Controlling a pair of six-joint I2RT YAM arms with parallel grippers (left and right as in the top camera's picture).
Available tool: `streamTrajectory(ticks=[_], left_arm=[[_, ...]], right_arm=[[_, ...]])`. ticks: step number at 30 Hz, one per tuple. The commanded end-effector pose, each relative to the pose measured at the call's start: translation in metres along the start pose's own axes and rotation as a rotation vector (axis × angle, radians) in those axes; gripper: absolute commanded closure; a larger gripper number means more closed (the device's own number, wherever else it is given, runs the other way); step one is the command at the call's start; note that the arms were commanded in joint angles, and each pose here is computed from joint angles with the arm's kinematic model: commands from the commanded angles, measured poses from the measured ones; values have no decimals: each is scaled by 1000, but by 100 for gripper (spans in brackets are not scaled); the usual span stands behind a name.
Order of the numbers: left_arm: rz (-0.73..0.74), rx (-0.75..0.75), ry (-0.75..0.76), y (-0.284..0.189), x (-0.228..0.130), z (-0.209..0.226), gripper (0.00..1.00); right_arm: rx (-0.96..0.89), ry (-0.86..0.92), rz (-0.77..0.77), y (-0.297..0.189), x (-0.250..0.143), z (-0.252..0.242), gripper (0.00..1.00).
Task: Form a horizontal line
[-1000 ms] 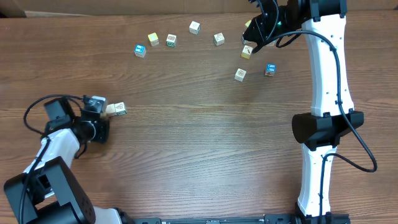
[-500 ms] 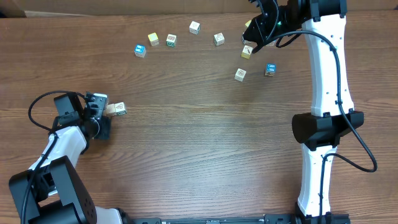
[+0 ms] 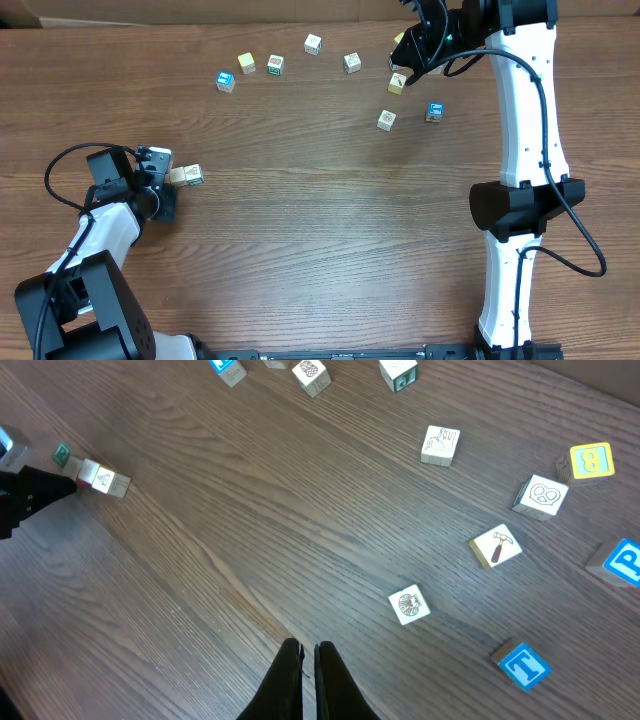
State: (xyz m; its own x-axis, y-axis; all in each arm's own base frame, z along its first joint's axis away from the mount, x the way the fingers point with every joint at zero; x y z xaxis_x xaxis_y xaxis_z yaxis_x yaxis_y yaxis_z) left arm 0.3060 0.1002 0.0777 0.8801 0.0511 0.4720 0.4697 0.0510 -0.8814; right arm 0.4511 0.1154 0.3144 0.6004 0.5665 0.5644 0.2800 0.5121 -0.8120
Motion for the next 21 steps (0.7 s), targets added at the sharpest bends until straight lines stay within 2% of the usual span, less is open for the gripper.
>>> streamTrajectory(ticks=[1,21], left_arm=[[-50,16,15,-8,14,0,96],[-72,-4,26,-10,19,-5,96]], right_arm=[[-20,-25,-37,-16,6,7,96],[-20,-25,-37,-16,6,7,96]])
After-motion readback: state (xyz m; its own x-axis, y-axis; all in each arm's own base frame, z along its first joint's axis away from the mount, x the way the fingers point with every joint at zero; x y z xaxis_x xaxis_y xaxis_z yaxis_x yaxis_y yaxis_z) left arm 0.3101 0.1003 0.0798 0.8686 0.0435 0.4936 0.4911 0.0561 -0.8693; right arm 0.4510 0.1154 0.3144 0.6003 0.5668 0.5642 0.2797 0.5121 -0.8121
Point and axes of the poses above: each gripper's point midway between its finger pads, its own y axis out along the fingers, its own z axis along the line the jaws close on, x = y × z, the point moved 7 cm from there along -y, back along the fingers, and after that the axes turned 12 degrees about -y, right-handed, at the moved point
